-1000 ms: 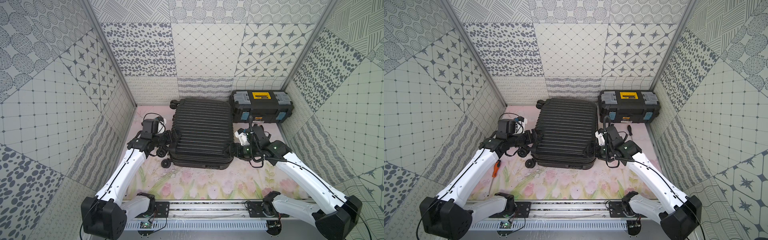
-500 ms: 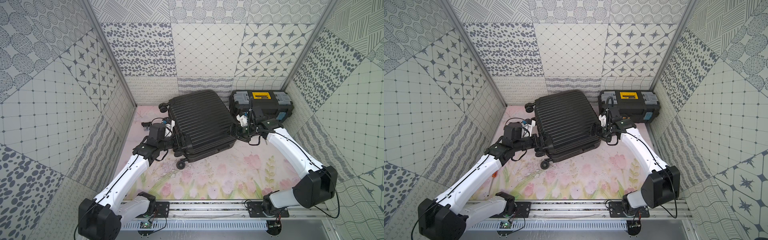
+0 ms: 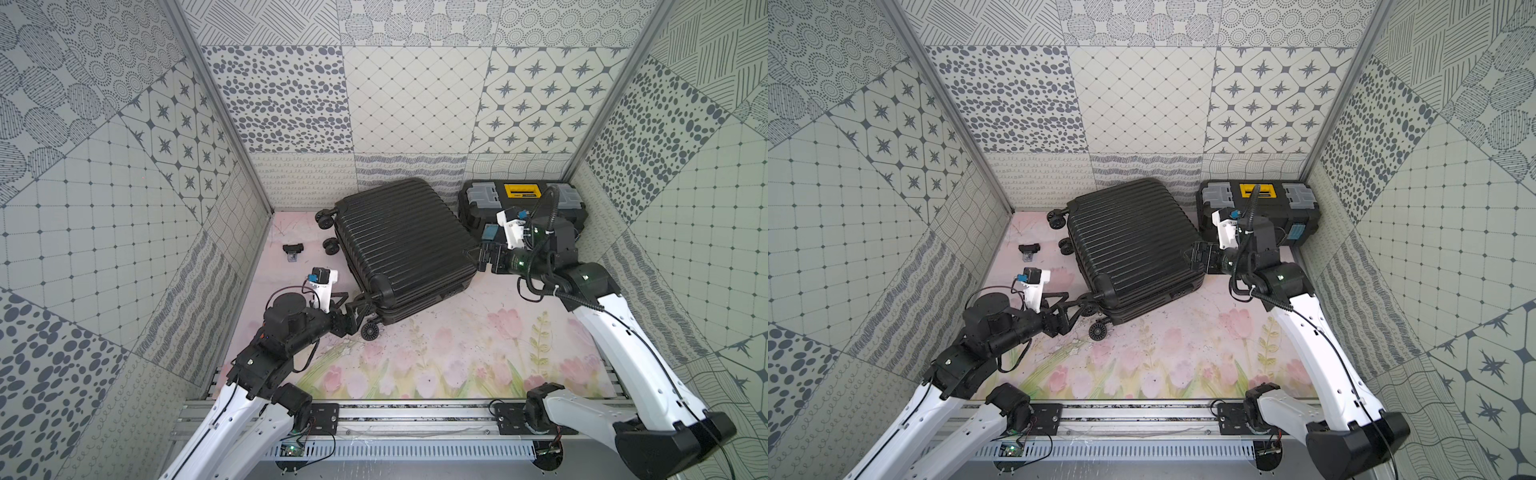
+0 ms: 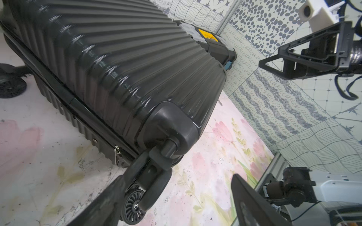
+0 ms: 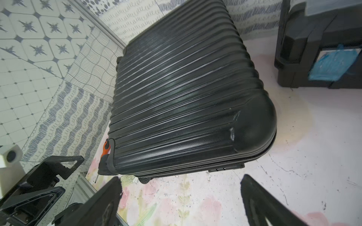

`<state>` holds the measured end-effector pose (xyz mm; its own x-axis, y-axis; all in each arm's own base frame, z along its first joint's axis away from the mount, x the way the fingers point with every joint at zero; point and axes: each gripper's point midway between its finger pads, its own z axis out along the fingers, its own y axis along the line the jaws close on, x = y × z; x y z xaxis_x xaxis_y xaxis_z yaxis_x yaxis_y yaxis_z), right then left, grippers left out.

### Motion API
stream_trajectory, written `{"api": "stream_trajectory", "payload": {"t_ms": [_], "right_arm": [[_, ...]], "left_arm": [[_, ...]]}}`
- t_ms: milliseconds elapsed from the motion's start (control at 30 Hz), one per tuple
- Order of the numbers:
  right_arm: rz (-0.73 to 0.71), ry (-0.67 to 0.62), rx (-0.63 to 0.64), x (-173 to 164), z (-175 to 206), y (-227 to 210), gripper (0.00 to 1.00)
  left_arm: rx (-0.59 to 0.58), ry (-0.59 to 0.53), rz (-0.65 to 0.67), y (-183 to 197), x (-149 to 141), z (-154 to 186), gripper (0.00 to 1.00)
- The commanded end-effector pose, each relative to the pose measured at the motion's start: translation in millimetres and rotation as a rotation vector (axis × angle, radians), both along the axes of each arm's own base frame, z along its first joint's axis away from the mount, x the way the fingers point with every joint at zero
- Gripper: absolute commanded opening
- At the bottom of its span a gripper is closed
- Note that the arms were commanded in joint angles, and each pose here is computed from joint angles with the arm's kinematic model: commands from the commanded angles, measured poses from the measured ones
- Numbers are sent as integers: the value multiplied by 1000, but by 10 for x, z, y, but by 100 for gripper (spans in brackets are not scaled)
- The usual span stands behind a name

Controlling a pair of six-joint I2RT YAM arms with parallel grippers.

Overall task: Open the suitcase zippers
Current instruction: Adjust the suitcase at the center of the board.

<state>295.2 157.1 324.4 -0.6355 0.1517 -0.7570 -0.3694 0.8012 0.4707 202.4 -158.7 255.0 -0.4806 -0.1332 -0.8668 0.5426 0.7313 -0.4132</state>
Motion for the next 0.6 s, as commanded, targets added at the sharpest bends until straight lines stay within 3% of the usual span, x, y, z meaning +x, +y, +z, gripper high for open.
{"api": "stream_trajectory", "payload": {"t_ms": [0,100,233,367,467,567], "right_arm": [[48,-254,90,-63,222,53,93],[20,-418,147,-161,309,-18,91],[4,-398,119,-157,135,-53,92],[27,-386,141,-171,80,-3,92],[53,-394,143,-198,87,36,92],[88,-425,150,-250,137,91,91]], "left_arm": [[-14,-309,-33,4,-63,215,76],[5,-255,32,94,-8,-64,66],[24,-170,118,141,117,-428,58],[147,-160,118,3,145,-720,58],[185,-250,149,-111,73,-930,56],[200,-427,202,-115,-23,-1047,55]]}}
